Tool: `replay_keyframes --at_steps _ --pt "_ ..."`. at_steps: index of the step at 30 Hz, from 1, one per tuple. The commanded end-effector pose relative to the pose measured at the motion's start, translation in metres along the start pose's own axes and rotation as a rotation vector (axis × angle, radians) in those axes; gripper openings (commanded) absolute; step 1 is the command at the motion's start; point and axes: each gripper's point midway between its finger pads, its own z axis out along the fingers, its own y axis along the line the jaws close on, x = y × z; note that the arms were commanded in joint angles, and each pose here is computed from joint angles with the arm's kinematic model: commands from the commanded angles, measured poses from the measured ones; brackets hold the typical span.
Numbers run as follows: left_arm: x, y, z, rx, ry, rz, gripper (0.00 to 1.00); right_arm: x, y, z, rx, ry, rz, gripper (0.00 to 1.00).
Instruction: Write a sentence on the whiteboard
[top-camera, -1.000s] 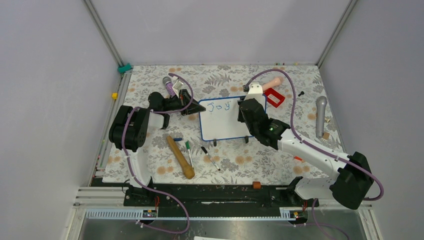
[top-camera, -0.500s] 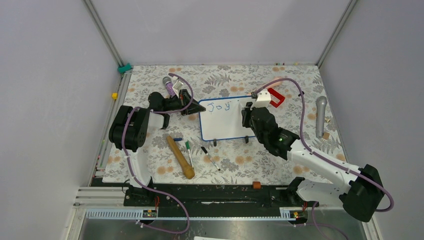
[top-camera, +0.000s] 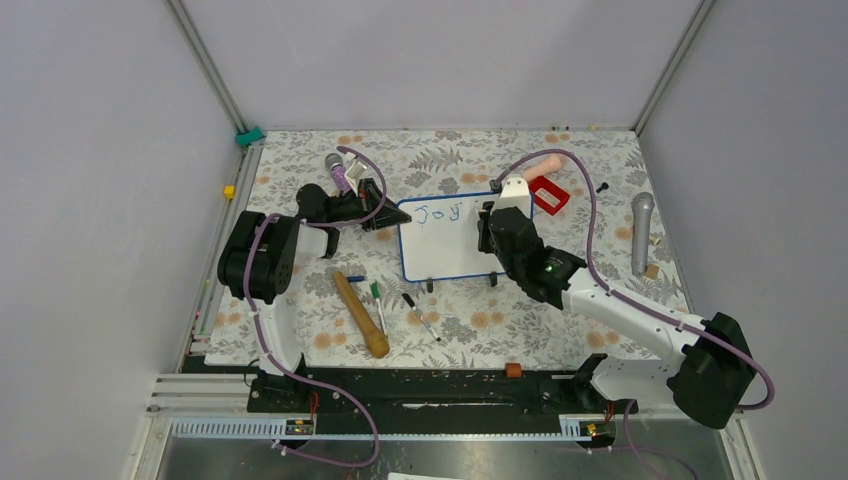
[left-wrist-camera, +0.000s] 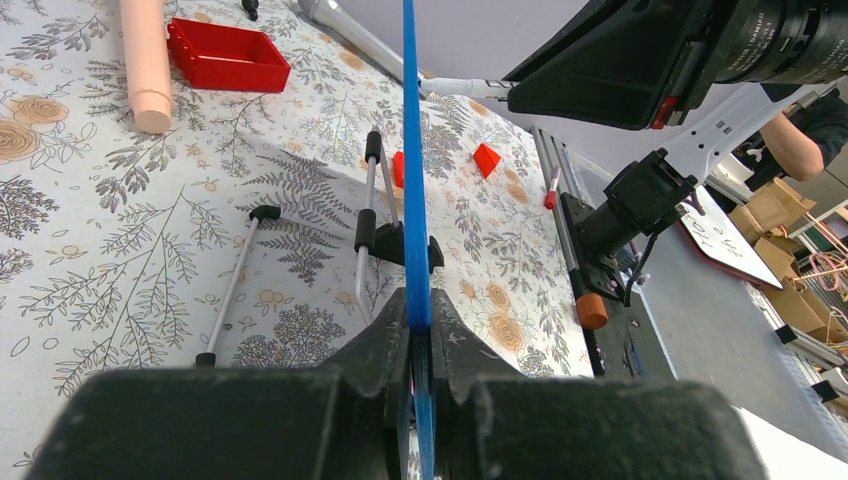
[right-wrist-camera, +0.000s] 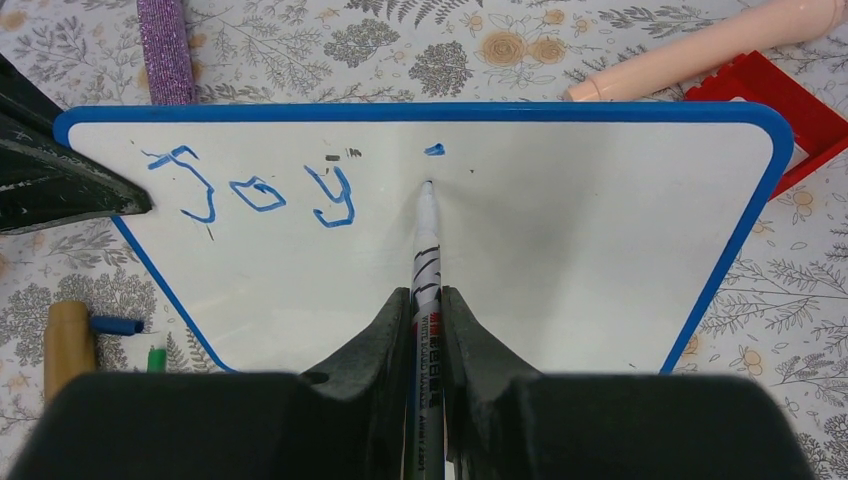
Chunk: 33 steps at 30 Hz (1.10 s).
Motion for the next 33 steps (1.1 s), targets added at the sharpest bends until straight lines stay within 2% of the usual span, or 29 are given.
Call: replay_keyframes --at_steps 1,21,33 --pt "0.017 -0.012 0.0 0.093 0.079 0.103 0.0 -0.025 0.002 0.0 0.018 -0.051 0.029 0.0" --pt "0.017 -0.011 0.0 0.093 0.079 0.1 0.0 -0.029 0.0 0.005 0.046 -0.055 0.017 0.0" --pt "0.017 -0.013 0.0 0.093 0.079 0.102 0.0 -0.003 -0.007 0.003 0.063 0.037 -0.012 0.0"
